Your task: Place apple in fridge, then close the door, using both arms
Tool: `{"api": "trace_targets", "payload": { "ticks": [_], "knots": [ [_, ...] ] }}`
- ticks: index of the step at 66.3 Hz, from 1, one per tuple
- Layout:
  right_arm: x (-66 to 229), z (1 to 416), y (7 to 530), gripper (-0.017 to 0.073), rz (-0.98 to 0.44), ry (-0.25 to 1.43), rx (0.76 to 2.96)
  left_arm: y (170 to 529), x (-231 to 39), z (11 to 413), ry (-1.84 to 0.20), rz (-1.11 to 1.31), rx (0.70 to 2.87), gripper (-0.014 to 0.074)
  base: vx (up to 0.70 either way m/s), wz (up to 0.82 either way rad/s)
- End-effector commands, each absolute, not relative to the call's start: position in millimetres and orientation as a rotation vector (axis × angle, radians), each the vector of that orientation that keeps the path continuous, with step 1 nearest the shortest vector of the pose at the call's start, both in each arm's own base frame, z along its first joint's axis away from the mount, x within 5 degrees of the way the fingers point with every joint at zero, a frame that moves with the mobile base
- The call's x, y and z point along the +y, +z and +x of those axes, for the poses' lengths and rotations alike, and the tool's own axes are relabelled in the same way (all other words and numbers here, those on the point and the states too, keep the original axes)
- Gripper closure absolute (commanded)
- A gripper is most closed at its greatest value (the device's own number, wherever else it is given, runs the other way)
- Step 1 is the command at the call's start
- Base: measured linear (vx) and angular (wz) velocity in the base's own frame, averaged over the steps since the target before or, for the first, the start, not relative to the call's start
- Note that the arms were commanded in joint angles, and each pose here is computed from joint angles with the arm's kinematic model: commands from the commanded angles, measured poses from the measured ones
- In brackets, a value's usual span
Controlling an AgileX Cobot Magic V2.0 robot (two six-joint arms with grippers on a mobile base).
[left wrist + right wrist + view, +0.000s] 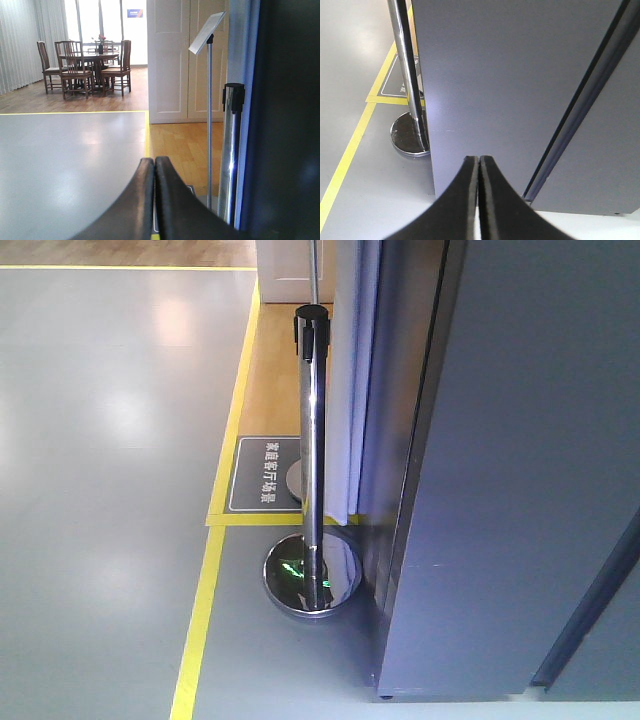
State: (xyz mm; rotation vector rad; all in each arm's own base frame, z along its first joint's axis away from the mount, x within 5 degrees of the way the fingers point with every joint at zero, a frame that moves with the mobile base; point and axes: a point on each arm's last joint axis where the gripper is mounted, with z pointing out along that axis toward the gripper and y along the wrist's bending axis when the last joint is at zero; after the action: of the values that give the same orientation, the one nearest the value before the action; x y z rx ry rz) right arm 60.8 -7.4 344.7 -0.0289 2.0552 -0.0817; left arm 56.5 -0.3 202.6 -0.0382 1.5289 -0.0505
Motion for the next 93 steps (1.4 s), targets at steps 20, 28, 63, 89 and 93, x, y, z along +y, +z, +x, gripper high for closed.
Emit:
{"api": "trace_targets", "payload": {
  "ticks": [20,28,63,89,93],
  "knots": [
    [-8.3,58.8,353.6,0.0561,-0.04,-0.092,1.955,200.7,-1.0,56.0,-0.069,-0.04,1.465,0.0599,0.0,0.0],
    [-8.8,53.0,337.2,0.0561,-0.053,-0.094,1.926,200.7,-1.0,56.0,-0.069,-0.04,1.465,0.0599,0.0,0.0],
    [-4.0,54.5,215.8,0.0561,0.046,-0.055,1.519,200.7,-1.0,56.0,-0.068,-0.039,1.465,0.0599,0.0,0.0],
    [-3.9,55.8,201.5,0.0561,0.062,-0.038,1.53,200.7,-1.0,56.1,-0.069,-0.039,1.466,0.0599,0.0,0.0],
    [-3.9,55.8,201.5,0.0561,0.062,-0.038,1.529,200.7,-1.0,56.1,-0.069,-0.039,1.466,0.0599,0.0,0.0]
  ]
}}
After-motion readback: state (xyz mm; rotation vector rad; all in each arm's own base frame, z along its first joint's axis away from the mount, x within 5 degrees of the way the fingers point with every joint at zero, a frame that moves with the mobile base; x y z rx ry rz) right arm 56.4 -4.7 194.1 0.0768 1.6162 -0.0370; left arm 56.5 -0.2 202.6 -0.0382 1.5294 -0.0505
